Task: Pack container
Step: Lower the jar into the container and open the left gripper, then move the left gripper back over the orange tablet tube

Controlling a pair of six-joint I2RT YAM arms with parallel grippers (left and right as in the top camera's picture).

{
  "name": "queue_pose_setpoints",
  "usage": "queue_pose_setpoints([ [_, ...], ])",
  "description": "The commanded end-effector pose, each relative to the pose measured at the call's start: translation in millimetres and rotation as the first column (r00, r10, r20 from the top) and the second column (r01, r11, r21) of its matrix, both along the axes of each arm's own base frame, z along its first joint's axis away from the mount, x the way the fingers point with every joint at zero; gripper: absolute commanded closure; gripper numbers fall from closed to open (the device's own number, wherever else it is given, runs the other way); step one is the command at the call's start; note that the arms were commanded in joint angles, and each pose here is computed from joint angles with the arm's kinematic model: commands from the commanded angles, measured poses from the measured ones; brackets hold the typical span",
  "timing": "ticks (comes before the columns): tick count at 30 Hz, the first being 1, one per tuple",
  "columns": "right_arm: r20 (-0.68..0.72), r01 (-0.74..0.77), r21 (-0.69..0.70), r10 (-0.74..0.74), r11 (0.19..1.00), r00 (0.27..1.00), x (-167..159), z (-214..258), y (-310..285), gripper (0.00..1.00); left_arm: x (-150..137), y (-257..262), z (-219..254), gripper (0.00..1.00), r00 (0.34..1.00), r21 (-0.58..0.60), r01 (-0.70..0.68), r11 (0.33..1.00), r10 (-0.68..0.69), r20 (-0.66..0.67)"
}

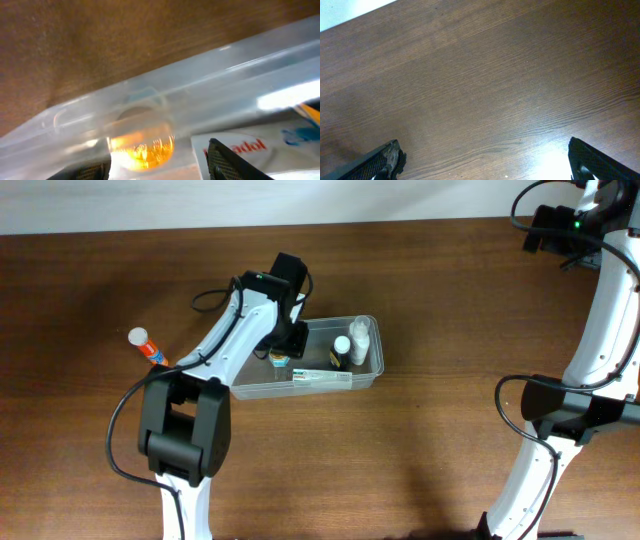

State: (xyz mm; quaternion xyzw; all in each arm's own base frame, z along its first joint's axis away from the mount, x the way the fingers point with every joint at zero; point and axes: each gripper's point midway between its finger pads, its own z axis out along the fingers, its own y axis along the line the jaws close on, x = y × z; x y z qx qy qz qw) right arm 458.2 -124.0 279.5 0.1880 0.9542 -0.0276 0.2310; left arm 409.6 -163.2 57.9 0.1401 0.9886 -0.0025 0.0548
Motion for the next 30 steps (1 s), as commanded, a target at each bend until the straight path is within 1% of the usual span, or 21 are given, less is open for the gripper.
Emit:
queue_pose_setpoints([
  [1, 0.031, 0.010, -0.014, -0.010, 1.000, 0.999, -5.5, 14.6, -1.0, 0.02, 11.4, -12.4, 29.8, 0.38, 0.999, -0.048, 0.037, 0.998, -0.035, 0.036],
  [5, 0.031, 0.010, -0.014, -0.010, 1.000, 0.999, -5.5, 14.6, -1.0, 0.02, 13.7, -13.6, 63.1, 0.38, 0.997, -0.055, 0.047, 0.997, -0.044, 0.056],
  [7, 0.031, 0.010, -0.014, -0.009, 1.000, 0.999, -5.5, 14.6, -1.0, 0.02, 12.8, -9.0, 79.1, 0.38, 0.996, -0.031, 0.059, 0.998, -0.056, 0.065],
  [10, 0.031, 0.010, -0.014, -0.010, 1.000, 0.999, -5.5, 14.6, -1.0, 0.02, 12.6, 6.9, 97.2, 0.33, 0.997, -0.007, 0.031, 0.999, -0.030, 0.072],
  [12, 0.031, 0.010, -0.014, -0.009, 1.000, 0.999, -5.5, 14.6, -1.0, 0.02, 14.3, 20.6, 104.5, 0.31, 0.997, -0.011, -0.001, 1.000, 0.001, 0.076],
  [16, 0.031, 0.010, -0.014, -0.010, 1.000, 0.999, -5.5, 14.6, -1.0, 0.02, 23.0, 64.1, 113.5, 0.26, 0.990, -0.025, -0.111, 0.994, 0.113, 0.085],
  [20, 0.031, 0.010, -0.014, -0.010, 1.000, 0.999, -5.5, 14.6, -1.0, 0.02, 29.1, 108.8, 115.1, 0.21, 0.972, -0.057, -0.218, 0.974, 0.222, 0.072],
  [23, 0.031, 0.010, -0.014, -0.010, 1.000, 0.999, -5.5, 14.6, -1.0, 0.02, 32.3, 144.6, 115.1, 0.17, 0.951, -0.058, -0.297, 0.953, 0.301, 0.072],
  [26, 0.031, 0.010, -0.014, -0.010, 1.000, 0.999, -5.5, 14.6, -1.0, 0.02, 33.8, 169.9, 115.4, 0.15, 0.932, -0.059, -0.350, 0.935, 0.354, 0.077],
  [30, 0.031, 0.010, -0.014, -0.009, 1.000, 0.999, -5.5, 14.6, -1.0, 0.02, 34.7, 190.9, 115.7, 0.14, 0.914, -0.059, -0.393, 0.918, 0.396, 0.084],
])
